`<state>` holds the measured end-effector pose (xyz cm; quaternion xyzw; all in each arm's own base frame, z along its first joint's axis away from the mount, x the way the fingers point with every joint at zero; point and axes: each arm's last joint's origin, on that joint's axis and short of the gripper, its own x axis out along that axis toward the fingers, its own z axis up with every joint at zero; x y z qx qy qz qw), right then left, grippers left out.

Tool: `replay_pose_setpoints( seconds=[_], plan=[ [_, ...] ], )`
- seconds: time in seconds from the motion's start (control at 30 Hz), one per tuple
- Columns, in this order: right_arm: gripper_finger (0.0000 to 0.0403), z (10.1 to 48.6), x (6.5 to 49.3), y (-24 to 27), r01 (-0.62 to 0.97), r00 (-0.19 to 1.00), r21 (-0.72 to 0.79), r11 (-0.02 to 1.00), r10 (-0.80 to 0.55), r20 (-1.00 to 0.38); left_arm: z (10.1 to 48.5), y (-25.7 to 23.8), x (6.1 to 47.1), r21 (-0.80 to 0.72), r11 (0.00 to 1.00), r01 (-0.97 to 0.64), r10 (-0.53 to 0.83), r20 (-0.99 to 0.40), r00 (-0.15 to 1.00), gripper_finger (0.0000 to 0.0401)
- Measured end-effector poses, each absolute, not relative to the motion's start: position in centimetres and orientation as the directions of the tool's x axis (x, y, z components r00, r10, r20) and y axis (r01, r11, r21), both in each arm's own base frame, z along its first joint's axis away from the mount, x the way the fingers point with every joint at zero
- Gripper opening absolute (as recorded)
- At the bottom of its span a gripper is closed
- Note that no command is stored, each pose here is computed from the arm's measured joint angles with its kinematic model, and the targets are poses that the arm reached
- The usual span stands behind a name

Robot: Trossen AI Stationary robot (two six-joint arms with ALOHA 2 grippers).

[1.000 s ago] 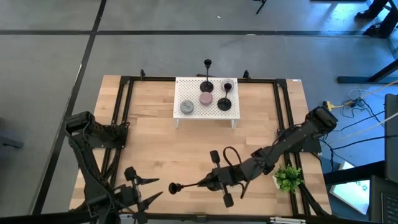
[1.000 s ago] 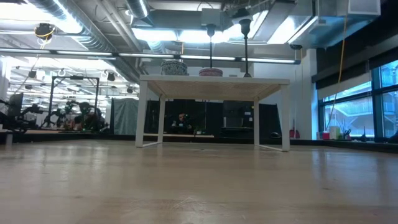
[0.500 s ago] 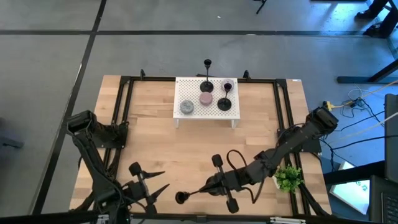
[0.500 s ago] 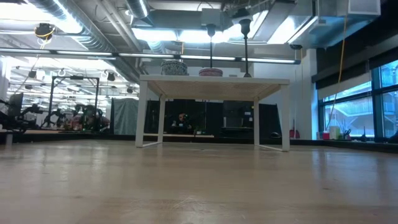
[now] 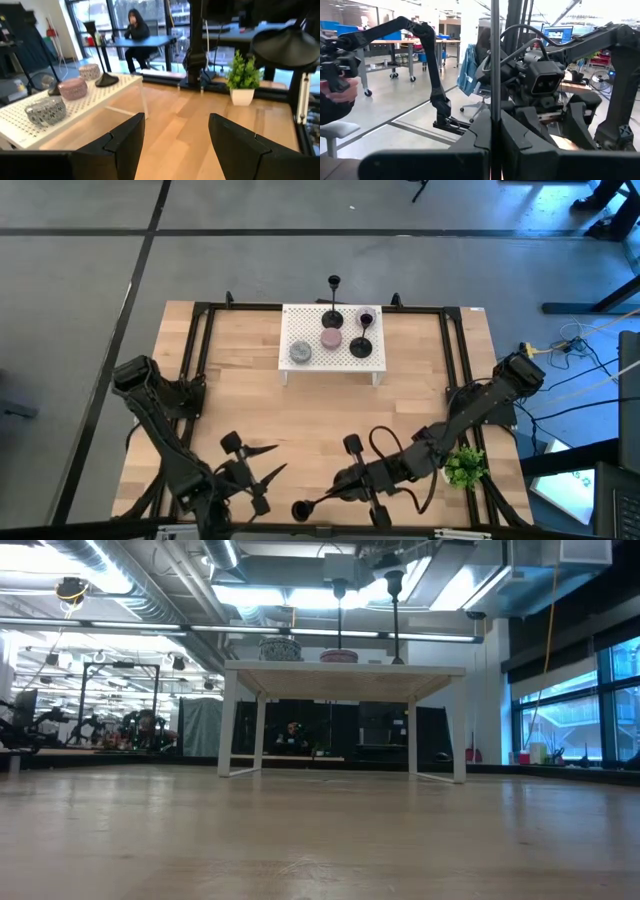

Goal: Pick & Place candle stick holders
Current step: Put the black candle holder on the shelf

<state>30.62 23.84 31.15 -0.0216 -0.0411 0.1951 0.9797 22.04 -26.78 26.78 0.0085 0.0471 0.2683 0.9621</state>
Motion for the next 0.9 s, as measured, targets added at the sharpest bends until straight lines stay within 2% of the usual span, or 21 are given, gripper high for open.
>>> replay_pose_setpoints(
  seconds=[0.2, 0.67, 0.9],
  plan=[
    [0.0012, 30.1, 30.4, 23.5, -0.376, 0.920, -0.055, 0.925, 0.380, 0.095, 26.7, -26.1, 23.4, 0.050, 0.867, -0.496, 0.497, -0.160, 0.853, 0.0216],
    [0.0012, 28.2, 30.2, 22.1, -0.354, 0.922, -0.012, 0.935, 0.352, 0.160, 27.7, -26.5, 24.6, 0.136, 0.877, -0.461, 0.478, -0.144, 0.867, 0.0216],
    [0.0012, 27.4, 29.3, 21.4, -0.354, 0.904, 0.019, 0.935, 0.337, 0.261, 28.1, -26.3, 25.9, 0.152, 0.905, -0.397, 0.420, -0.184, 0.889, 0.0216]
  ],
)
